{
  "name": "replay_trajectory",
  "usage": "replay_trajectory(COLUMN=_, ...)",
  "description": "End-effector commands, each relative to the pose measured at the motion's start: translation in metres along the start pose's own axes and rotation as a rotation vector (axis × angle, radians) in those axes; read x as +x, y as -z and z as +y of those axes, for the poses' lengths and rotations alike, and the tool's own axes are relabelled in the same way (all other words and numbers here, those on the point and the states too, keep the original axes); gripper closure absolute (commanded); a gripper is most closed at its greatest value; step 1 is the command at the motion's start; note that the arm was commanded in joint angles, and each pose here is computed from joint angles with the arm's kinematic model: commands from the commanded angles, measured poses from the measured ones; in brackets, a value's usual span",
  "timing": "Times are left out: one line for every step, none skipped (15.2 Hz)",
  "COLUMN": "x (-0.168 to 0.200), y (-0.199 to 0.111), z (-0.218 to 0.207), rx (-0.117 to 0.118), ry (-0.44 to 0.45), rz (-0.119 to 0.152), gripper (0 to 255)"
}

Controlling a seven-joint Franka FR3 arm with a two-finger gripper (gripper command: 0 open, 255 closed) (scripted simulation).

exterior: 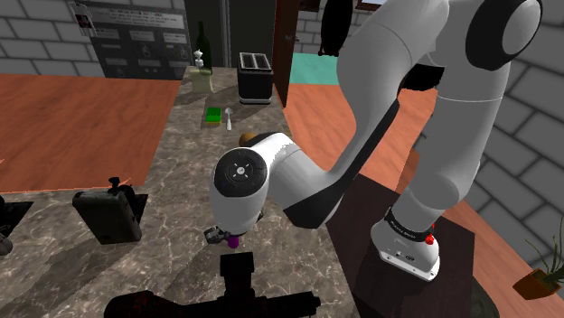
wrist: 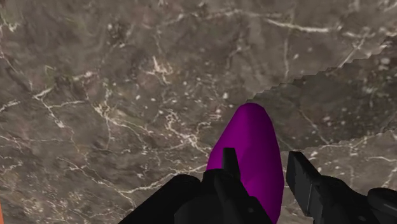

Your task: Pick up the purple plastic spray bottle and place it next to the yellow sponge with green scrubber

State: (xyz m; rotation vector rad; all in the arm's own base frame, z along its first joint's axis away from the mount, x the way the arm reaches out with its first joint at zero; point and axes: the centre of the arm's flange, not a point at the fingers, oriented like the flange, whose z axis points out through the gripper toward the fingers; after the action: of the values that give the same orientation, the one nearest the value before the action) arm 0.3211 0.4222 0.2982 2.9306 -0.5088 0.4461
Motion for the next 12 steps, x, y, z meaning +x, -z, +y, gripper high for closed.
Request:
replay_trajectory(x=0.0, y=-0.001, z=0.0, rx=-0.002, ry=-0.001, rz=0.0, gripper=255)
replay_trajectory(x=0.0, y=-0.001, z=0.0, rx=-0.002, ry=-0.001, rz=0.0, gripper=255)
replay_trajectory(x=0.002, y=0.004, z=0.001, rx=-0.002, ry=-0.001, rz=0.0, gripper=255)
replay_trajectory(x=0.004, y=0.009, z=0.001, rx=-0.002, ry=-0.001, rz=0.0, gripper=255)
replay_trajectory(x=0.005, y=0.014, z=0.001, rx=-0.002, ry=-0.001, rz=0.0, gripper=255)
replay_trajectory(x=0.007, y=0.019, z=0.002, rx=-0.002, ry=-0.001, rz=0.0, gripper=255)
replay_trajectory(x=0.009, y=0.024, z=0.002, rx=-0.002, ry=-0.001, rz=0.0, gripper=255)
replay_trajectory(x=0.01, y=0.029, z=0.003, rx=-0.002, ry=-0.001, rz=0.0, gripper=255)
replay_trajectory(x=0.012, y=0.034, z=0.003, rx=-0.002, ry=-0.001, rz=0.0, gripper=255)
replay_trajectory(x=0.014, y=0.039, z=0.004, rx=-0.002, ry=-0.001, rz=0.0, gripper=255)
replay_trajectory(x=0.015, y=0.044, z=0.004, rx=-0.002, ry=-0.001, rz=0.0, gripper=255)
replay_trajectory(x=0.017, y=0.049, z=0.004, rx=-0.002, ry=-0.001, rz=0.0, gripper=255)
